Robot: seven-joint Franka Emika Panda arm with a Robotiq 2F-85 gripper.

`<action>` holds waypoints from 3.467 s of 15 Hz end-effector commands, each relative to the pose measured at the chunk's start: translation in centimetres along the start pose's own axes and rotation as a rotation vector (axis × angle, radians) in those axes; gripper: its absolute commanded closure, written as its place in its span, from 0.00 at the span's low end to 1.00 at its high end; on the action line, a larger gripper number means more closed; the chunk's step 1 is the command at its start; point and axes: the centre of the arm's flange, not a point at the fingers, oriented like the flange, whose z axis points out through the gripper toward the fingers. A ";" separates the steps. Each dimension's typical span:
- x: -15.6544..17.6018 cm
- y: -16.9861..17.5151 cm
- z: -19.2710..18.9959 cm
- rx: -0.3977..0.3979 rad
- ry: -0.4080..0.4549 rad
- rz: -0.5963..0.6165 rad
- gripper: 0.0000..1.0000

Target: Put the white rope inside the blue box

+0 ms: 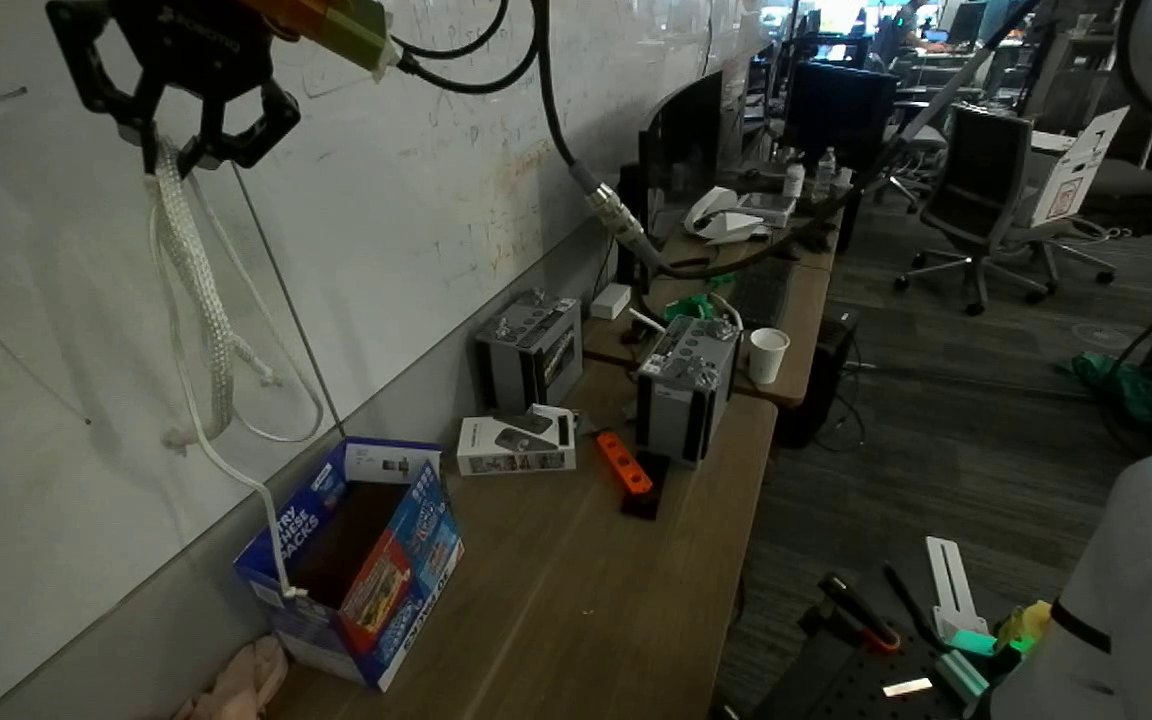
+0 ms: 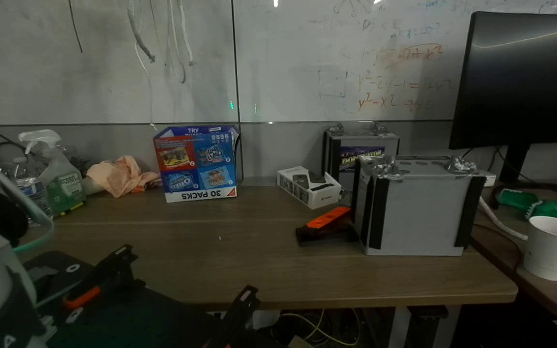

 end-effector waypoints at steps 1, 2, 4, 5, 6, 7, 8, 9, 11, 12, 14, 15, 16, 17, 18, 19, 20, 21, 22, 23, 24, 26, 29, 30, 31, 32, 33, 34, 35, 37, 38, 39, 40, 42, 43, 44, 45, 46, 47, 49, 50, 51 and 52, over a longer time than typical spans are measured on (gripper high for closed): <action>0.9 -0.3 0.2 0.016 0.027 0.018 0.96; 1.3 0.0 0.5 0.006 0.033 0.028 0.96; 2.5 1.0 1.5 -0.014 0.046 0.046 0.95; 3.2 1.4 1.5 -0.017 0.046 0.051 0.95; 3.6 1.9 2.0 -0.025 0.048 0.057 0.95; 4.1 2.3 2.7 -0.033 0.046 0.063 0.95; 4.5 2.9 3.0 -0.040 0.038 0.071 0.95; 4.7 3.6 3.5 -0.044 0.039 0.075 0.95; 5.1 4.8 4.9 -0.039 -0.006 0.082 0.95; 5.3 5.3 5.3 -0.018 -0.044 0.082 0.95; 5.2 6.1 7.1 0.000 -0.087 0.081 0.95; 5.1 6.5 7.8 0.005 -0.110 0.083 0.95; 5.0 6.6 8.6 0.006 -0.128 0.083 0.95; 4.8 6.9 9.2 0.011 -0.150 0.080 0.95; 4.6 7.4 9.9 0.008 -0.162 0.083 0.95; 4.5 7.8 10.6 0.005 -0.177 0.087 0.95; 4.4 8.3 11.5 0.001 -0.189 0.091 0.95; 4.5 8.6 11.6 -0.004 -0.198 0.095 0.95; 4.6 9.0 12.2 -0.010 -0.206 0.100 0.95; 4.6 9.5 13.1 -0.018 -0.213 0.105 0.95; 4.9 9.8 13.3 -0.020 -0.221 0.109 0.95; 5.0 10.7 14.8 -0.037 -0.231 0.118 0.95; 5.4 11.4 16.3 -0.052 -0.248 0.132 0.95; 5.4 11.7 16.7 -0.058 -0.249 0.135 0.96; 5.7 11.7 16.9 -0.057 -0.250 0.139 0.95; 5.7 11.9 17.3 -0.059 -0.247 0.142 0.96; 5.8 11.9 17.5 -0.065 -0.240 0.148 0.96; 5.9 11.8 17.4 -0.064 -0.241 0.144 0.95; 5.9 11.8 17.8 -0.070 -0.239 0.145 0.96; 6.0 11.8 17.8 -0.069 -0.238 0.147 0.96; 6.1 11.9 18.1 -0.070 -0.239 0.147 0.96; 6.1 11.9 18.2 -0.071 -0.238 0.148 0.96; 6.3 11.9 18.1 -0.068 -0.238 0.149 0.96; 6.4 11.9 18.4 -0.070 -0.233 0.150 0.96; 6.6 11.9 18.2 -0.070 -0.231 0.149 0.96; 6.7 11.9 18.3 -0.077 -0.230 0.145 0.95; 6.8 12.0 18.3 -0.084 -0.240 0.147 0.63; 6.9 12.1 18.0 -0.088 -0.238 0.140 0.61; 7.0 12.2 17.9 -0.086 -0.236 0.140 0.55; 7.3 12.4 17.5 -0.084 -0.227 0.141 0.39; 7.3 12.6 17.2 -0.085 -0.222 0.143 0.32; 7.3 12.8 16.9 -0.096 -0.213 0.144 0.23; 7.3 13.2 16.3 -0.125 -0.219 0.140 0.16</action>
